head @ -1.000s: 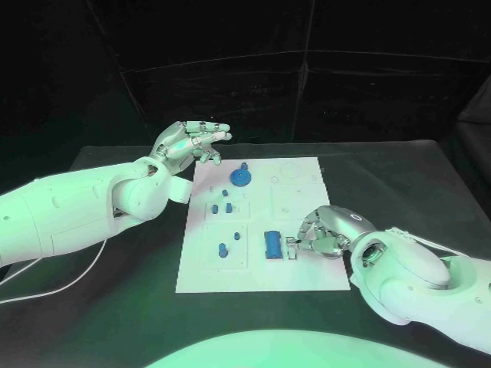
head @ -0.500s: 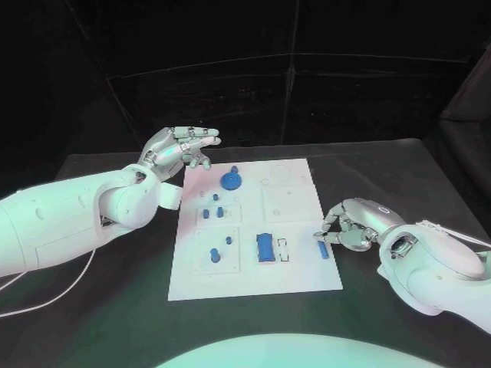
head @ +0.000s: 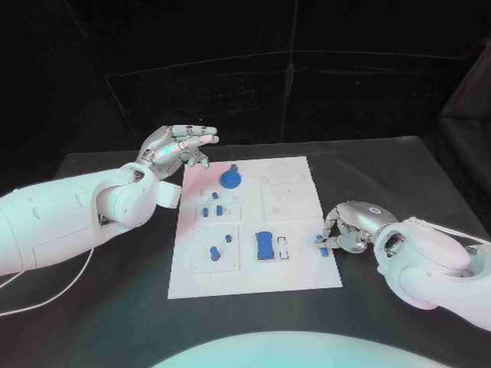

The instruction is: Assemble the parts on the task board

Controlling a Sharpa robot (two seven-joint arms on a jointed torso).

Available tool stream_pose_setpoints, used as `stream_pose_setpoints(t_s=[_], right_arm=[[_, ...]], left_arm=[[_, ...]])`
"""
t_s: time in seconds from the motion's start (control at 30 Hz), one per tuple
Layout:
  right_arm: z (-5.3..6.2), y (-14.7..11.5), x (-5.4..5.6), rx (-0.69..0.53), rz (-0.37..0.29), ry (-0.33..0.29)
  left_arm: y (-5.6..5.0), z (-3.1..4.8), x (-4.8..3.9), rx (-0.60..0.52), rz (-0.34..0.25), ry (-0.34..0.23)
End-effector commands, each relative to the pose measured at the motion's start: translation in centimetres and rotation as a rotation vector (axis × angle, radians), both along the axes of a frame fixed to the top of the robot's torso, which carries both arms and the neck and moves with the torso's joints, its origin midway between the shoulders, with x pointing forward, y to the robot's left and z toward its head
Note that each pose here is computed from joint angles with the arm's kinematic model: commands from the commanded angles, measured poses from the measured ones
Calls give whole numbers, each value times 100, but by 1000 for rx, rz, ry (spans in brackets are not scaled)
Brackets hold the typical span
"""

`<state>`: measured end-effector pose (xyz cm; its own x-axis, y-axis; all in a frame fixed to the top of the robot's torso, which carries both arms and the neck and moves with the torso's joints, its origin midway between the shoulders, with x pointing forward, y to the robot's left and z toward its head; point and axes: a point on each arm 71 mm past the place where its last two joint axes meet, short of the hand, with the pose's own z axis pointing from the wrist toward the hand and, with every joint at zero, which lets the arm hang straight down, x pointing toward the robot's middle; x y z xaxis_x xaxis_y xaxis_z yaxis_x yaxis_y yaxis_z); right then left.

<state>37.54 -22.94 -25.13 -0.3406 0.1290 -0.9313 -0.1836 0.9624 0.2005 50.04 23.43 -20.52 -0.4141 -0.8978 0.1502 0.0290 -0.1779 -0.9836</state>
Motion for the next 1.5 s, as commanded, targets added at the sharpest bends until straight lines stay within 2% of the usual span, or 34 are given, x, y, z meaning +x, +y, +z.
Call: stream_pose_setpoints(t_s=[0.03,0.63,1.07,1.27,1.5], right_arm=[[-38,11,-4,-66,14,31],[-86,96,-36,-104,37,79],[-80,176,-33,-115,40,52],[-21,218,-50,-41,20,13],[122,344,-116,180,8,-52]], left_arm=[[-7,14,-2,-10,-10,-3],[6,11,3,-9,-8,-3],[8,11,1,-10,-8,-3],[12,10,1,-9,-8,-3],[9,8,3,-10,-8,-3]])
